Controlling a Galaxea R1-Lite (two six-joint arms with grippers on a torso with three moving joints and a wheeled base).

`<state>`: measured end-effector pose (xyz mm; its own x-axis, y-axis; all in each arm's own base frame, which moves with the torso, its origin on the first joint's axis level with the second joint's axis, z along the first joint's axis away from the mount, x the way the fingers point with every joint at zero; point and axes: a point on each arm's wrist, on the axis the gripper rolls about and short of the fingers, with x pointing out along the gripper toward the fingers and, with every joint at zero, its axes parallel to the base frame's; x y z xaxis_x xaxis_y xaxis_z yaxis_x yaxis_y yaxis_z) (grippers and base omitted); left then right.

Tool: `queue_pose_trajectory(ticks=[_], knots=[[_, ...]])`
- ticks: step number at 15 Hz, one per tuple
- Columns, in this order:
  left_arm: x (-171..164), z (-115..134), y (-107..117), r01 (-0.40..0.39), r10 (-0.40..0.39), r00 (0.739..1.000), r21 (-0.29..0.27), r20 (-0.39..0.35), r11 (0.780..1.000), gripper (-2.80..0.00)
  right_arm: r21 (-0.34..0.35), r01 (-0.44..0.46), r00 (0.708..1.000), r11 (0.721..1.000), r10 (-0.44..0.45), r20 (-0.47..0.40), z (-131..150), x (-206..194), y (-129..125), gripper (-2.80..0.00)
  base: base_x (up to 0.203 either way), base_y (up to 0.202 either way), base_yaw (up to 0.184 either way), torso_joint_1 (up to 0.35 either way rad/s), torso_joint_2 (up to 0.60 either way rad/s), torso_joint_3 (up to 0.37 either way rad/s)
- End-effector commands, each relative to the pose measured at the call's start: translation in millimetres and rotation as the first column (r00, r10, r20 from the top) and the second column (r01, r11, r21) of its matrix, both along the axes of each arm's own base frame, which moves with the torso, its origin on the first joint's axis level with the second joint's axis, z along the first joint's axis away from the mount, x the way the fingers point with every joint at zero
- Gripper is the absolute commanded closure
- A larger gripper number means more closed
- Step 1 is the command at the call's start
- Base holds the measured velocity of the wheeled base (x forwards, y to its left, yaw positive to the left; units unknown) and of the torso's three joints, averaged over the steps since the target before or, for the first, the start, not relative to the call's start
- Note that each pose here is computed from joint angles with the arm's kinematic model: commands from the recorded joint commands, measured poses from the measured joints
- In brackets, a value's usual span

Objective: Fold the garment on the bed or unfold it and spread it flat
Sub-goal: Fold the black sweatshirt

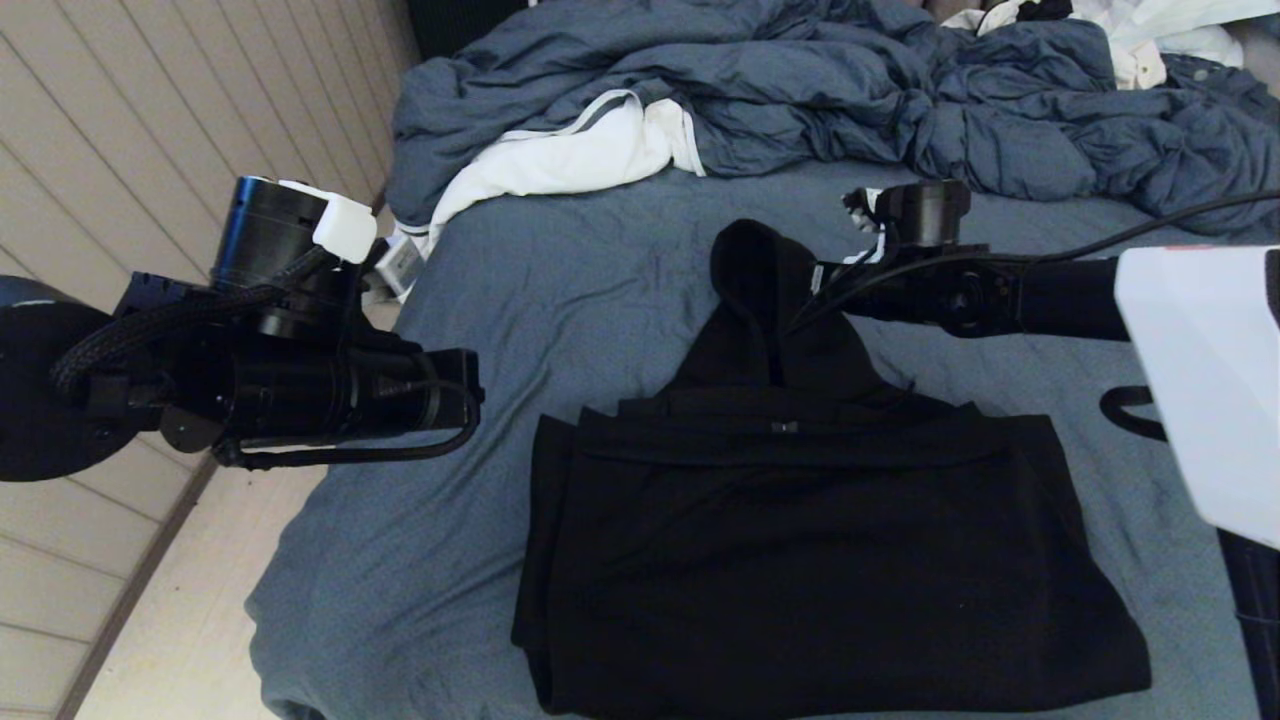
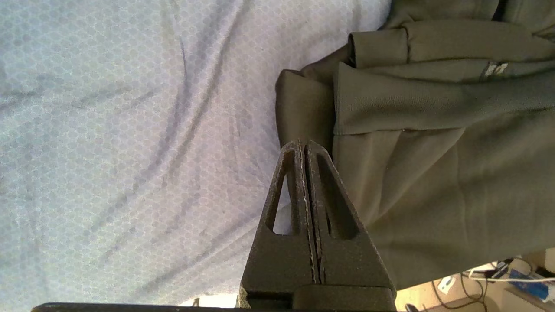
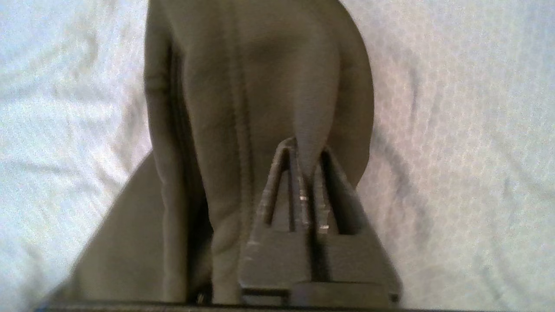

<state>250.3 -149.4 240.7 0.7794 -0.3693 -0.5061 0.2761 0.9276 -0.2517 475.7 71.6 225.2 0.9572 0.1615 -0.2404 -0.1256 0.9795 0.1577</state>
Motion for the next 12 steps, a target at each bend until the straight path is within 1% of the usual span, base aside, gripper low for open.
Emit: queue_pose_trajectory(ticks=[1,4,6,9,12], knots=[[-2,0,-1,0.005,-0.005,1.000,0.000,-0.002,1.000,0.00,0.001,0.000,1.000,1.000,0.000,0.011,6,-3,0,0.00,0.000,0.000,0.000,0.000,0.00,0.000],[-10,-4,-2,0.021,-0.021,1.000,0.008,-0.011,1.000,0.00,0.005,0.000,1.000,1.000,0.000,0.022,14,-8,0,0.00,0.000,0.000,0.000,0.000,0.00,0.000],[-15,1,-2,0.026,-0.026,1.000,0.000,0.004,1.000,0.00,0.016,0.000,0.999,1.000,0.000,0.032,27,-19,-1,0.00,0.000,0.000,0.000,0.000,0.00,0.000],[-22,4,-4,0.046,-0.046,0.999,-0.004,0.014,0.999,0.00,0.021,-0.017,1.000,1.000,0.017,0.009,44,-54,0,0.00,0.000,0.000,0.000,0.000,0.00,0.000],[-32,7,-6,0.072,-0.072,0.997,-0.013,0.022,0.997,0.00,0.026,-0.073,0.997,0.997,0.074,-0.037,50,-101,-4,0.00,0.000,0.000,0.000,0.000,0.00,0.000]])
